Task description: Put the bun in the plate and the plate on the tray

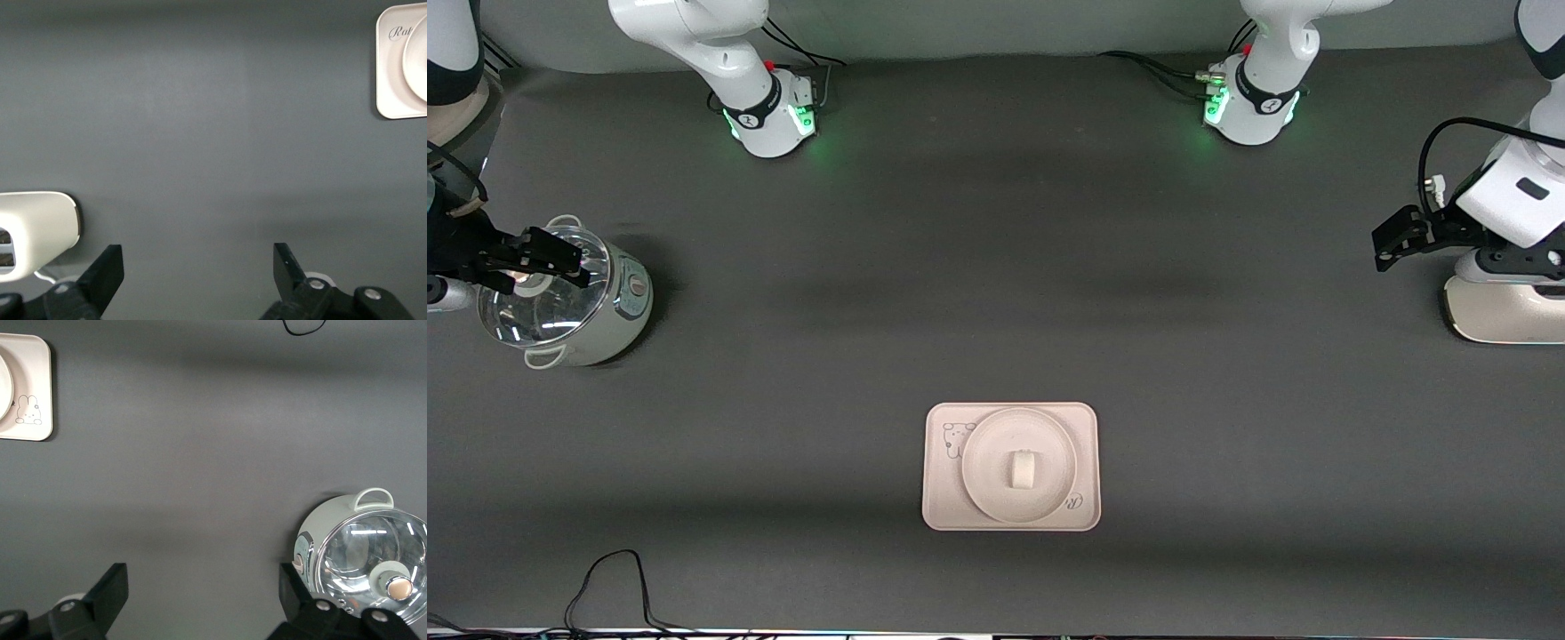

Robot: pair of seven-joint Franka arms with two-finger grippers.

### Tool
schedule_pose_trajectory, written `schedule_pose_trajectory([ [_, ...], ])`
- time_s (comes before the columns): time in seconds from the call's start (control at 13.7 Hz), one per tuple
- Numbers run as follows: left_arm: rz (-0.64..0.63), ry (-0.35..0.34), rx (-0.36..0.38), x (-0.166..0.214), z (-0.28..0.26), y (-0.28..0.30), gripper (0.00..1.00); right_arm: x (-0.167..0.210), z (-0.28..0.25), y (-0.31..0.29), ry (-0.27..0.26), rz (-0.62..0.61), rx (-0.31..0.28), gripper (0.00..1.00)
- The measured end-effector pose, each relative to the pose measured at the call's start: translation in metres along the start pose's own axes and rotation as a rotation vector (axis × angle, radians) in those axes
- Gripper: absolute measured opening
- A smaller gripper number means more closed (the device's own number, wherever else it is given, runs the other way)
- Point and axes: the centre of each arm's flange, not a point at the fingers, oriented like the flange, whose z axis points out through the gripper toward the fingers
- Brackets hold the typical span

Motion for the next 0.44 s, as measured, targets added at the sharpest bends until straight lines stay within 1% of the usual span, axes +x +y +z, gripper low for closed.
schedule_pose_trajectory([
  [0.44,-0.019,0.007,-0.001,0.0005,-0.0043,0.0003,1.0,-0.0003,0.0006,0.0001,-0.002,0.0,0.0,1.0],
])
